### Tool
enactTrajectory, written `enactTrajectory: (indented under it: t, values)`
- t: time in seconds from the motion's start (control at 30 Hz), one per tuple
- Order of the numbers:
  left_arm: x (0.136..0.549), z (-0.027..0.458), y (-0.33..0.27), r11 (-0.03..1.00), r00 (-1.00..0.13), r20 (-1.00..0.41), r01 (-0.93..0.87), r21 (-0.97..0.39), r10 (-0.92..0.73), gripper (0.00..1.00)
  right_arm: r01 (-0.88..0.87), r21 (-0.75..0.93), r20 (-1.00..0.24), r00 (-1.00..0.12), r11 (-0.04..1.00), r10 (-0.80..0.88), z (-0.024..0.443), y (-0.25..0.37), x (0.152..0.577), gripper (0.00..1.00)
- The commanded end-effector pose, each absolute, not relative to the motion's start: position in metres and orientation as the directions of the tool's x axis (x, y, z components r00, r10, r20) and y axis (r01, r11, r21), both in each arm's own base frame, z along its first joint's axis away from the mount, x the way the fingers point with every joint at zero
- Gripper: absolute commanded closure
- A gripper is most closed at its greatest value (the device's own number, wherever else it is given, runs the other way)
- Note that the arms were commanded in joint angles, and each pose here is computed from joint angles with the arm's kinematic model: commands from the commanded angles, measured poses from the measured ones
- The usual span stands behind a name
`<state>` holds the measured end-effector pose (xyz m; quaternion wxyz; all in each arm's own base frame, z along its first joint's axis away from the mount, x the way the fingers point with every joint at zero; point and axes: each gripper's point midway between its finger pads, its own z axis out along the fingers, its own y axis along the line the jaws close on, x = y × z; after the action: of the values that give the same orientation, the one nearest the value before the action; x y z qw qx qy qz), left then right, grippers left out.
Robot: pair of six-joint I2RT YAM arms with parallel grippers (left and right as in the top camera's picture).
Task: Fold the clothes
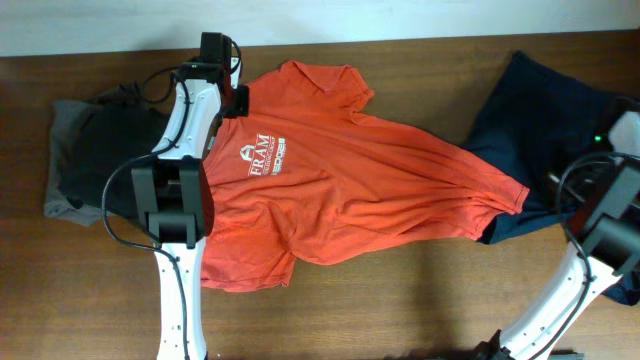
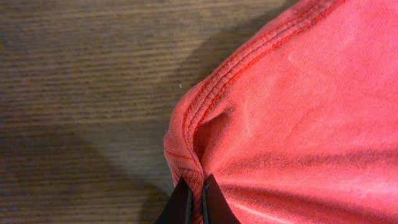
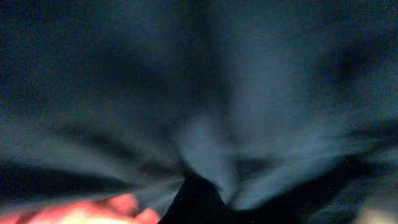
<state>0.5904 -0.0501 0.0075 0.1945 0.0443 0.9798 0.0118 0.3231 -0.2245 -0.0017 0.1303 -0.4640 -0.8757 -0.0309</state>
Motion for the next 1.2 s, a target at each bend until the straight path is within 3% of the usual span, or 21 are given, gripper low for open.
enactTrajectory:
  t: [0.0, 0.13, 0.27, 0.33, 0.43, 0.6, 0.67, 0.8, 0.83, 0.93, 1.03, 1.17]
  values:
    - [0.595, 0.036, -0.050, 0.997, -0.904, -0.422, 0.064, 0.031, 0.071, 1.00, 0.836, -0.396, 0.057, -0.389, 0.379, 0.919, 0.007, -0.342, 0.256, 0.96]
    - [0.597, 0.044, -0.050, 0.998, -0.899, -0.433, 0.063, 0.030, 0.070, 1.00, 0.906, -0.318, -0.066, -0.315, 0.280, 0.947, 0.053, -0.387, 0.257, 0.96]
    - [0.595, 0.043, -0.048, 0.999, -0.904, -0.425, 0.040, 0.029, 0.049, 1.00, 0.920, -0.249, -0.079, -0.330, 0.302, 0.941, 0.070, -0.386, 0.271, 0.96]
    - [0.595, 0.043, -0.049, 0.999, -0.904, -0.425, 0.032, 0.020, 0.037, 1.00, 0.890, 0.013, 0.031, -0.457, 0.457, 0.889, 0.065, -0.350, 0.310, 0.96]
    - [0.595, 0.043, -0.050, 0.999, -0.904, -0.426, 0.033, 0.019, 0.038, 1.00, 0.789, 0.284, 0.132, -0.595, 0.545, 0.793, 0.074, -0.299, 0.340, 0.96]
    - [0.595, 0.045, -0.052, 0.999, -0.903, -0.429, 0.036, 0.013, 0.039, 1.00, 0.737, 0.359, 0.214, -0.663, 0.573, 0.718, 0.076, -0.245, 0.362, 0.96]
    - [0.594, 0.045, -0.052, 0.999, -0.905, -0.424, 0.037, 0.012, 0.039, 1.00, 0.722, 0.320, 0.234, -0.687, 0.613, 0.688, 0.069, -0.230, 0.365, 0.96]
    - [0.592, 0.045, -0.051, 0.999, -0.908, -0.416, 0.037, 0.013, 0.039, 1.00, 0.772, 0.065, 0.295, -0.620, 0.632, 0.727, 0.038, -0.223, 0.344, 0.96]
    - [0.592, 0.045, -0.051, 0.999, -0.909, -0.416, 0.037, 0.013, 0.039, 1.00, 0.778, -0.026, 0.329, -0.586, 0.627, 0.741, 0.023, -0.221, 0.328, 0.96]
    - [0.592, 0.045, -0.051, 0.999, -0.908, -0.416, 0.037, 0.013, 0.039, 1.00, 0.786, -0.094, 0.384, -0.538, 0.611, 0.751, 0.001, -0.224, 0.298, 0.96]
    - [0.592, 0.045, -0.051, 0.999, -0.908, -0.418, 0.037, 0.013, 0.039, 1.00, 0.815, -0.217, 0.354, -0.447, 0.537, 0.821, -0.012, -0.251, 0.268, 0.96]
    - [0.593, 0.045, -0.050, 0.999, -0.907, -0.419, 0.035, 0.013, 0.037, 1.00, 0.859, -0.398, 0.174, -0.275, 0.323, 0.946, -0.018, -0.325, 0.216, 0.96]
